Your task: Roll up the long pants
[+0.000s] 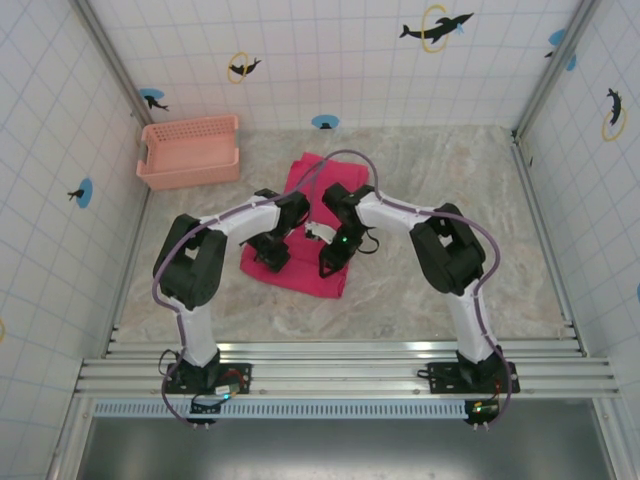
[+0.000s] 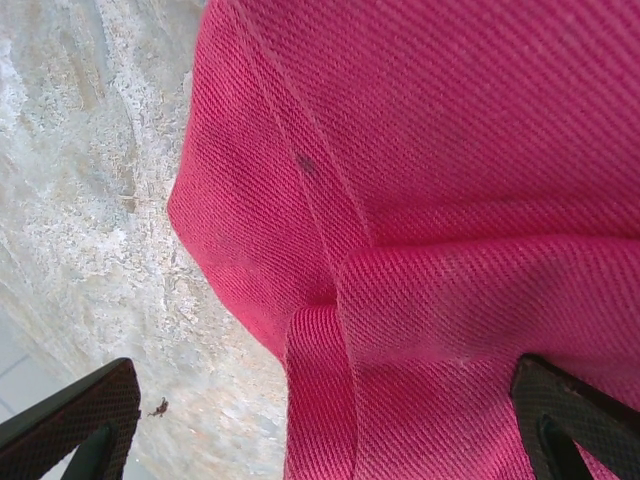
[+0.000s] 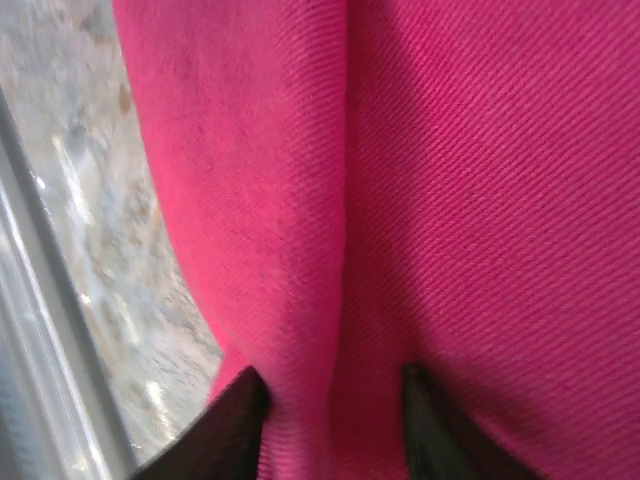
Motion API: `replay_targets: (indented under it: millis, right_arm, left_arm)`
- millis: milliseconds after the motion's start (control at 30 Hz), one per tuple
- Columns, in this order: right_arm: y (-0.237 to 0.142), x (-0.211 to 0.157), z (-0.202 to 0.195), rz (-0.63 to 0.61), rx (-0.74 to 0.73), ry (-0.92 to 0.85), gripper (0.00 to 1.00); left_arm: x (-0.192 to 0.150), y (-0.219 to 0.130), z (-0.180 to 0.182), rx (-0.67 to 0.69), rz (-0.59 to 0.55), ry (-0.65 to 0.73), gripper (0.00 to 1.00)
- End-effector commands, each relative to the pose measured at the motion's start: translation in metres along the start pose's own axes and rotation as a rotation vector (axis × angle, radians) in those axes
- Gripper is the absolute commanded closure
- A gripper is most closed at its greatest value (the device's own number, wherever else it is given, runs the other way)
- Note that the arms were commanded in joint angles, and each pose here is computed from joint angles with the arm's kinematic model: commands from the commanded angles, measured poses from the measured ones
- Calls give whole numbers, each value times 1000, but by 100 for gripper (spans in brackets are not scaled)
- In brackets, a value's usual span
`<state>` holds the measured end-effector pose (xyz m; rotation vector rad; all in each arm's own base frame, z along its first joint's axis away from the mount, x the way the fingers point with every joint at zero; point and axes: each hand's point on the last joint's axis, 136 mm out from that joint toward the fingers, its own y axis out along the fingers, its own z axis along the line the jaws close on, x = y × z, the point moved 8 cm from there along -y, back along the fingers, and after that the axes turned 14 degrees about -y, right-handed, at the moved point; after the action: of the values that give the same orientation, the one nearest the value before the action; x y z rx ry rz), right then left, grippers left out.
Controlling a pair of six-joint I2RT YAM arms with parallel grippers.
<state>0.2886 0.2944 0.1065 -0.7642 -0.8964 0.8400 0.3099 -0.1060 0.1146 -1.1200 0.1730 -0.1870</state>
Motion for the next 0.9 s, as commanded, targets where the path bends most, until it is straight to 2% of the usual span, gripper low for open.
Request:
replay_targets:
  millis: [0,67,200,333,367,600,867]
  right_arm:
    - [-49,-2,-1,-49,-234,14,51]
    - [-63,-8,10,13,-348,-52,49]
    - [-64,-14,47,84,-534,-237,42]
    - [-48,-21,78,67,-639,-375,36]
    - [-42,-23,86,70,-658,-411,33]
    - [0,-28,113,113,-757,-571,33]
    - [37,-19,111,171,-728,-651,33]
  left_arm:
    - [7,14,-7,-12,6,-13,3]
    - [8,13,-7,-17,6,-13,2]
    - [8,13,-7,-23,8,-1,3]
    - [8,10,-7,-43,5,4,3]
    - [7,10,-6,-45,6,6,3]
    - [11,8,-7,-62,8,26,3]
    - [11,7,-6,-62,12,41,2]
